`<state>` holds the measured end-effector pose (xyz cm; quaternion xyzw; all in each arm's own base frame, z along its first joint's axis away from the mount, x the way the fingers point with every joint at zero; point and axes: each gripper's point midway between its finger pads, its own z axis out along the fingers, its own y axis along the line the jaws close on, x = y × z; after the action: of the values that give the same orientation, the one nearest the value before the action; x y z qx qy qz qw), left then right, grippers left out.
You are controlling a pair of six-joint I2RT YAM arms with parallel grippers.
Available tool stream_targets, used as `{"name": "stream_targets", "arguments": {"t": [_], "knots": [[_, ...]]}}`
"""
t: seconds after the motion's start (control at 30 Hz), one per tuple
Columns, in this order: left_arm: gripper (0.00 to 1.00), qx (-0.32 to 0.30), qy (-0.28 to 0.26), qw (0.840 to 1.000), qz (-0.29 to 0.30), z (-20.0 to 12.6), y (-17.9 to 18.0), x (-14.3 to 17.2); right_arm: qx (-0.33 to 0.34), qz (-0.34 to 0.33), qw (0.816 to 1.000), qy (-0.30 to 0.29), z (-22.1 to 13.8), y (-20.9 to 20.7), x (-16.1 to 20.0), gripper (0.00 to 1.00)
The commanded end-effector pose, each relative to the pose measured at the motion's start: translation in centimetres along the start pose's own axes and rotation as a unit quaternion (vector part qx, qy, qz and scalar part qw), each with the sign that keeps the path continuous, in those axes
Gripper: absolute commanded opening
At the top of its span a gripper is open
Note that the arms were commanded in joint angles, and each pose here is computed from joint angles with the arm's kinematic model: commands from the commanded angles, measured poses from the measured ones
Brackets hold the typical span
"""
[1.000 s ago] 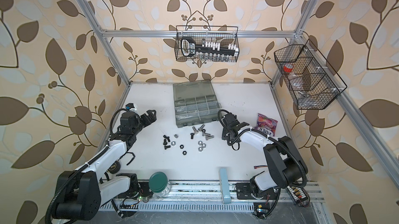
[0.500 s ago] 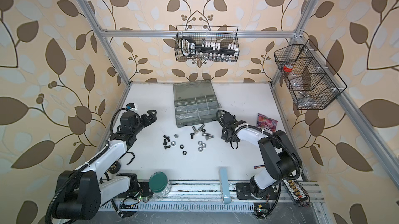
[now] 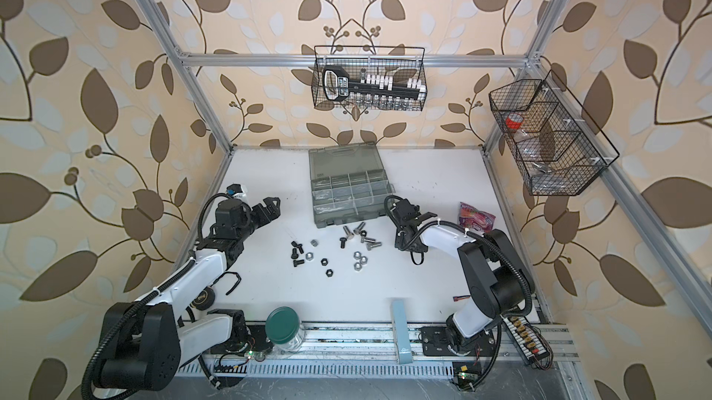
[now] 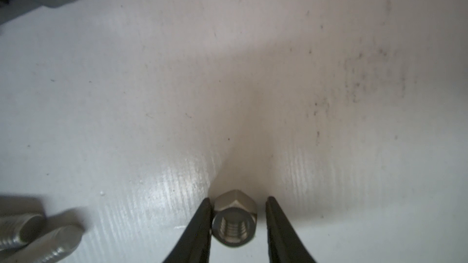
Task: Sort the screws and nuts into containers
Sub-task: Pick up the nut from the center of the table.
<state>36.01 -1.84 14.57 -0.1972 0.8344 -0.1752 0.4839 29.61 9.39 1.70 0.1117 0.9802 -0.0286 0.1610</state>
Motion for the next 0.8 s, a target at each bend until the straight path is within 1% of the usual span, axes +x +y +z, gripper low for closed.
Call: {"name": "stream_targets", "arguments": {"t": [0.0, 0.07, 0.23, 0.33, 0.53, 0.77], "knots": [[0.99, 0.009, -0.018, 1.000, 0.010, -0.2, -0.8, -1.7, 0.038, -0.019, 0.998, 0.038, 0.8, -1.4, 1.8, 0.36], [0.99, 0.008, -0.018, 1.000, 0.011, -0.2, -0.7, -1.7, 0.033, -0.019, 0.999, 0.038, 0.7, -1.1, 1.5, 0.33], [0.99, 0.005, -0.018, 1.000, 0.012, -0.2, -0.6, -1.7, 0.032, -0.017, 0.998, 0.044, 0.5, -1.1, 1.8, 0.32], [0.99, 0.004, -0.018, 1.000, 0.012, -0.1, -0.6, -1.7, 0.030, -0.020, 0.998, 0.046, 0.4, -1.2, 2.0, 0.30], [0.99, 0.003, -0.014, 1.000, 0.011, 0.2, -0.5, -1.6, 0.009, -0.027, 0.999, 0.045, 0.1, -0.2, 1.5, 0.20], [0.99, -0.002, -0.017, 1.000, 0.013, 0.0, -0.4, -1.8, -0.011, -0.049, 0.998, 0.045, -0.3, 0.7, 1.0, 0.13]]}}
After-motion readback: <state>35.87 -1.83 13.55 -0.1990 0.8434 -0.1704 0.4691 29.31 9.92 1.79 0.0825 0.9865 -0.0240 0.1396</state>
